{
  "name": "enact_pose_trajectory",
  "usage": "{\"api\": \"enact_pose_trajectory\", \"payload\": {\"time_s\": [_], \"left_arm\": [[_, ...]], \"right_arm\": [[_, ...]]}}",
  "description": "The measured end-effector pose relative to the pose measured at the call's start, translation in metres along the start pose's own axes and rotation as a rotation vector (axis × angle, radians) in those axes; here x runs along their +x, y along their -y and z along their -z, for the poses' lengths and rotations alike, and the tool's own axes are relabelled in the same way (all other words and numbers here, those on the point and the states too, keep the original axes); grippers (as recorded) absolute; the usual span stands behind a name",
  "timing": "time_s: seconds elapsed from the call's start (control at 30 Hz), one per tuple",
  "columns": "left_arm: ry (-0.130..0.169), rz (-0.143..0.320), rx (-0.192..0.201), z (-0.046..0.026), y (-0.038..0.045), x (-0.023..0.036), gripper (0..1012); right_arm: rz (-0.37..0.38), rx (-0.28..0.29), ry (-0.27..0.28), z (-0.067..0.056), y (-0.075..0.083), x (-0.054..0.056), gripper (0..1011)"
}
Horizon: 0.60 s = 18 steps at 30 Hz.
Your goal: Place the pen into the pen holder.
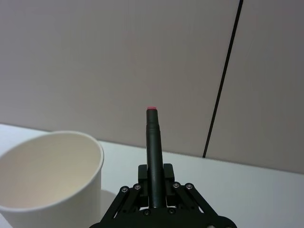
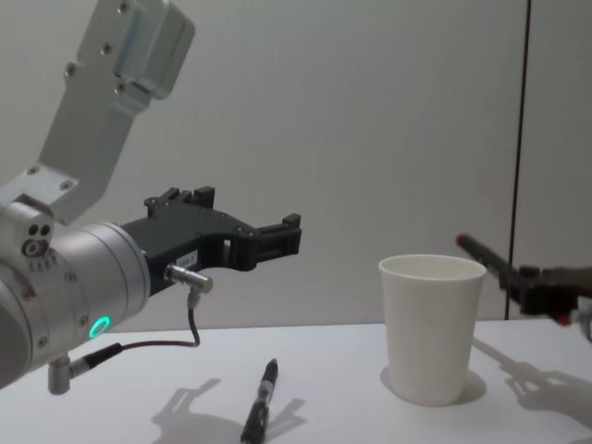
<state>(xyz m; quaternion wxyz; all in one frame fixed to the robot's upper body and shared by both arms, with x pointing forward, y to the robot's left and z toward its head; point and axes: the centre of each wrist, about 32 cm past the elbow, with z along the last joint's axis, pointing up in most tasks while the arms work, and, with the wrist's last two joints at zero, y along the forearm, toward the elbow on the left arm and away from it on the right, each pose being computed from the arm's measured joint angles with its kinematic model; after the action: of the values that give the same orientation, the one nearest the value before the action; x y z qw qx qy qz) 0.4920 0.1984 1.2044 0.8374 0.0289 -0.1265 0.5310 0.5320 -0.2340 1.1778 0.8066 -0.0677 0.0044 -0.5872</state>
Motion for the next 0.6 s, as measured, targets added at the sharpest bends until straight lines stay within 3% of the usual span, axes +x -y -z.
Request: {"api": "enact_pose_trajectory", "payload": {"time_s": [0.6], "left_arm": [[0.000, 0.000, 0.000, 0.0000, 0.0000, 0.0000, 1001]], "right_arm": [[0.021, 0.300, -0.007, -0.019, 0.009, 0.007, 180]]}}
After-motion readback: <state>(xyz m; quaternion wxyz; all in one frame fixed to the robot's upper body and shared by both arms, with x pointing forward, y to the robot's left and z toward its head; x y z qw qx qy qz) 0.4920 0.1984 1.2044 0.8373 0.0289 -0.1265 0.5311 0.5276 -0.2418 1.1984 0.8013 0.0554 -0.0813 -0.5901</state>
